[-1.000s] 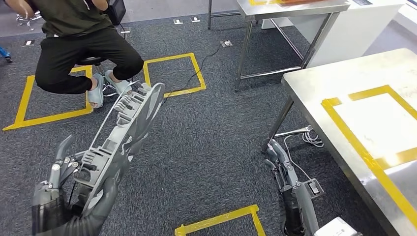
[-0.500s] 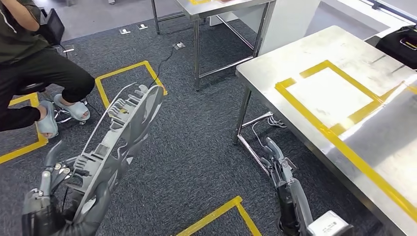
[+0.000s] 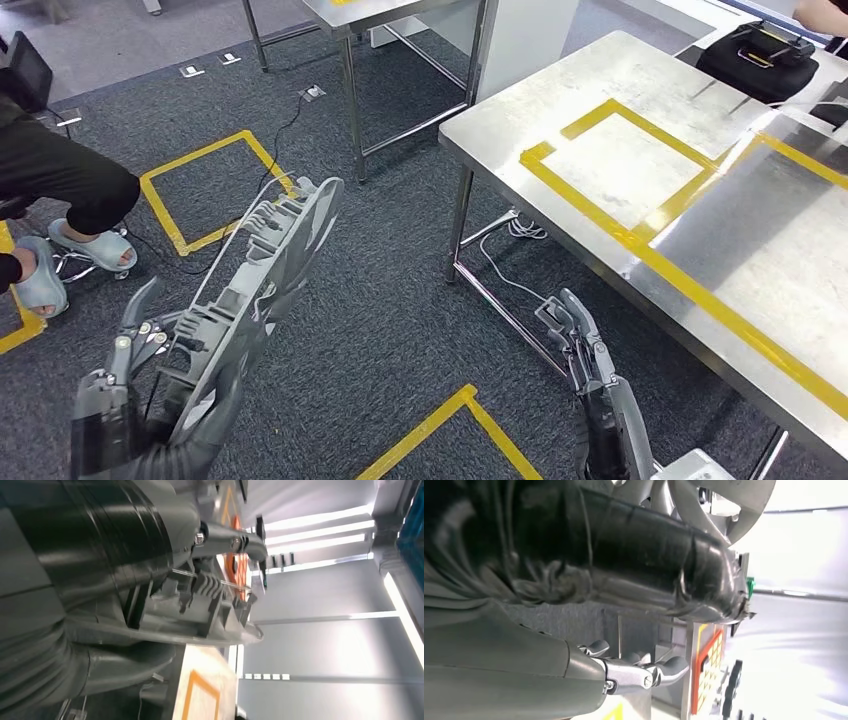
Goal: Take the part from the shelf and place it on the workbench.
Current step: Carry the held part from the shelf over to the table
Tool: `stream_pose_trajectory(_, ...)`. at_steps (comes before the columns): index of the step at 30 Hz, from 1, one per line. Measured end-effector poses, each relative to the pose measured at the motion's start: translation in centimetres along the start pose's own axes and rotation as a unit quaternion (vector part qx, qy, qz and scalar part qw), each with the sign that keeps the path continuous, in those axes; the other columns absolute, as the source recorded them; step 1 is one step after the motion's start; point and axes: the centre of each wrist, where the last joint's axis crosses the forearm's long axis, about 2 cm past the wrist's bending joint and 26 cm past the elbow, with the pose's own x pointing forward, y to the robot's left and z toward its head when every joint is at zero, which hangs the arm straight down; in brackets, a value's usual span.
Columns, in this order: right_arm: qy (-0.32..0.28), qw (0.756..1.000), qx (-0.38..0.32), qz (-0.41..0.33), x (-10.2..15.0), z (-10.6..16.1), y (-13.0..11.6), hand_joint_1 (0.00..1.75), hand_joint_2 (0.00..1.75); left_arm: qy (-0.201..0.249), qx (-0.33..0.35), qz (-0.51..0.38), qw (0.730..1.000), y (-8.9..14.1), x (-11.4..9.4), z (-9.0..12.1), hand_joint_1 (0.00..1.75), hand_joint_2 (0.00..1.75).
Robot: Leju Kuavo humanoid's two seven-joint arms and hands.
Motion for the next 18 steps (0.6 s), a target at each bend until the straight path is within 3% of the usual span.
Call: stream_pose_trajectory(18, 0.004, 1.000, 0.000, -0.001, 0.07, 0.12, -0.01, 0.00, 0.00, 0.002, -0.002, 0.004, 1.000, 0.05, 0.10, 0.11, 1.75, 1.75)
